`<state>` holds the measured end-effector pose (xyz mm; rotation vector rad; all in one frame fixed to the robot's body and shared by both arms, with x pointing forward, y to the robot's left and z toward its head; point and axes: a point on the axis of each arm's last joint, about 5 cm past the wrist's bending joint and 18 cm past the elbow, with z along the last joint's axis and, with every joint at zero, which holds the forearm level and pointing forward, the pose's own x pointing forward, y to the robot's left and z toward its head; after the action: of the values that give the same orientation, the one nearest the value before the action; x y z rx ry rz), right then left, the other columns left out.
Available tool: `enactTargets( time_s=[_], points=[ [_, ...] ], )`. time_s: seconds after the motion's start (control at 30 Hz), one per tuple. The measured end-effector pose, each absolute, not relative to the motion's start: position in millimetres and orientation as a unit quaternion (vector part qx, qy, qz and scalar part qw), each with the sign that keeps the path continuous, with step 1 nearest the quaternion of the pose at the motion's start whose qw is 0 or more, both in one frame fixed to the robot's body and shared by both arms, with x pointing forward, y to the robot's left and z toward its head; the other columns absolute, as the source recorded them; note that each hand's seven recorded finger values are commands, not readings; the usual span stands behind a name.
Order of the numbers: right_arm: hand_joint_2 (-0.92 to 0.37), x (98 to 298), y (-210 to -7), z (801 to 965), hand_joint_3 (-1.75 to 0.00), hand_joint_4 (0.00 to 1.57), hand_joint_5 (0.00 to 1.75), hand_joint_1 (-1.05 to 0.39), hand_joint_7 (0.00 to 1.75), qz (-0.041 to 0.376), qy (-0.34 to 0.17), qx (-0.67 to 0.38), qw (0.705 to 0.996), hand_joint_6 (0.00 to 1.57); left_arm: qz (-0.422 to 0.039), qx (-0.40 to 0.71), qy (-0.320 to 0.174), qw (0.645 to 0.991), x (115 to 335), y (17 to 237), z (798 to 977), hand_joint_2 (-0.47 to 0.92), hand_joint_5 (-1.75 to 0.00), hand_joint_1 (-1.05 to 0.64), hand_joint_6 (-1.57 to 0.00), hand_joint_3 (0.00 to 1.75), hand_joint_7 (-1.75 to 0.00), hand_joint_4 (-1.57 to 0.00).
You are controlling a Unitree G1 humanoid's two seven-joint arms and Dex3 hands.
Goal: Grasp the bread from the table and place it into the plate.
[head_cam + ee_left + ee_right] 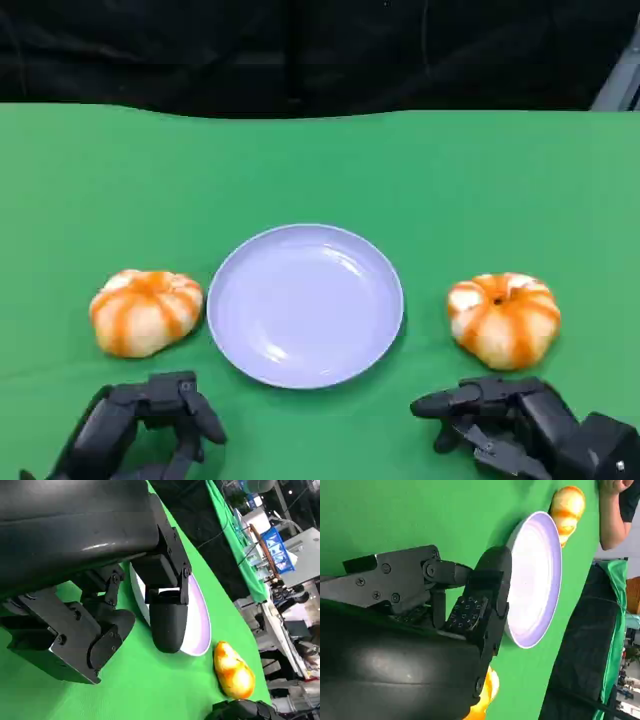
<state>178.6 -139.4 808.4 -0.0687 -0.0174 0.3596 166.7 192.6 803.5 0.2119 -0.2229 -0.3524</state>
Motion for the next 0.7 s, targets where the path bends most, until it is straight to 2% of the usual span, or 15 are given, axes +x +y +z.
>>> enactTargets(
  time_s=[0.7],
  points=[
    [-0.92, 179.7, -139.0, 808.6, -0.36, 0.79, 1.11, -0.08, 0.16, 0.178, -0.008, -0.035, 0.983, 1.18, -0.175, 0.105, -0.112, 0.972, 167.9, 192.6, 804.1, 0.42, -1.51, 0.08, -0.90, 1.33, -1.25, -0.85]
  ],
)
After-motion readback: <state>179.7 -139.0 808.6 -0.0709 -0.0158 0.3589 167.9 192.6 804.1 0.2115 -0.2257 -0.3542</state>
